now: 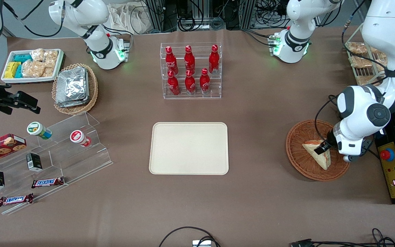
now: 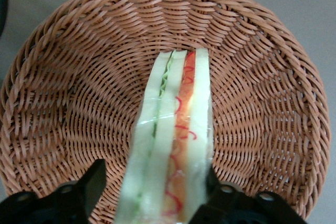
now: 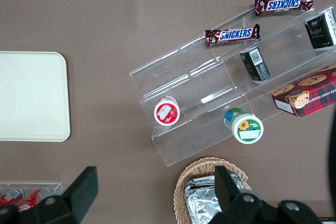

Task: Place sandwich from basket to tray
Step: 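Carry the held sandwich with the left gripper over to the cream tray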

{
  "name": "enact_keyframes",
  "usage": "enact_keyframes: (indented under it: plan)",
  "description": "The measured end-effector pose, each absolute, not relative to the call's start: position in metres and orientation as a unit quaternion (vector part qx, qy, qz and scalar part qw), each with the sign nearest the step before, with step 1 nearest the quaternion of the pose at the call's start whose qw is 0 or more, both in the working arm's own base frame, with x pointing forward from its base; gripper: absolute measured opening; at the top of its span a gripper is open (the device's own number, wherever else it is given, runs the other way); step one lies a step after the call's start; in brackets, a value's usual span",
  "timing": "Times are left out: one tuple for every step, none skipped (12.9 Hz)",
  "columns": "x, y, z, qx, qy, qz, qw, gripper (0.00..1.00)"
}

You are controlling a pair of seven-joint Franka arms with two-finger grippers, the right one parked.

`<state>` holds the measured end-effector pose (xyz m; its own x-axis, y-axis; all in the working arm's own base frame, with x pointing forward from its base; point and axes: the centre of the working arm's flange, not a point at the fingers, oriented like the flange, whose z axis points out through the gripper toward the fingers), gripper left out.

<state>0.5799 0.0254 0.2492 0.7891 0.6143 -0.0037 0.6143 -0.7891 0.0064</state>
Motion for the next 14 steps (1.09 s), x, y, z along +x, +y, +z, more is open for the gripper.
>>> enact_keyframes:
  plan:
    - [0.58, 0.024, 0.249, 0.944, 0.33, -0.001, 0.004, 0.77]
    - [0.58, 0.023, 0.249, 0.943, 0.334, -0.001, 0.004, 0.73]
    - [0.58, 0.021, 0.249, 0.941, 0.338, -0.001, 0.004, 0.71]
    - [0.58, 0.02, 0.25, 0.941, 0.339, -0.001, 0.005, 0.6]
    - [0.581, 0.019, 0.25, 0.941, 0.339, 0.0, 0.005, 0.48]
    - [0.582, 0.018, 0.252, 0.941, 0.339, 0.002, 0.006, 0.38]
    - [0.584, 0.018, 0.255, 0.941, 0.339, 0.006, 0.007, 0.33]
    - [0.586, 0.018, 0.26, 0.942, 0.336, 0.009, 0.007, 0.31]
    - [0.588, 0.014, 0.267, 0.944, 0.329, 0.006, 0.004, 0.31]
    - [0.591, 0.008, 0.279, 0.949, 0.315, -0.005, -0.002, 0.24]
    - [0.596, 0.001, 0.296, 0.954, 0.3, -0.017, -0.009, 0.21]
    - [0.604, -0.007, 0.32, 0.957, 0.288, -0.026, -0.015, 0.2]
    - [0.612, -0.019, 0.345, 0.961, 0.274, -0.031, -0.018, 0.2]
    - [0.618, -0.032, 0.372, 0.966, 0.256, -0.037, -0.02, 0.19]
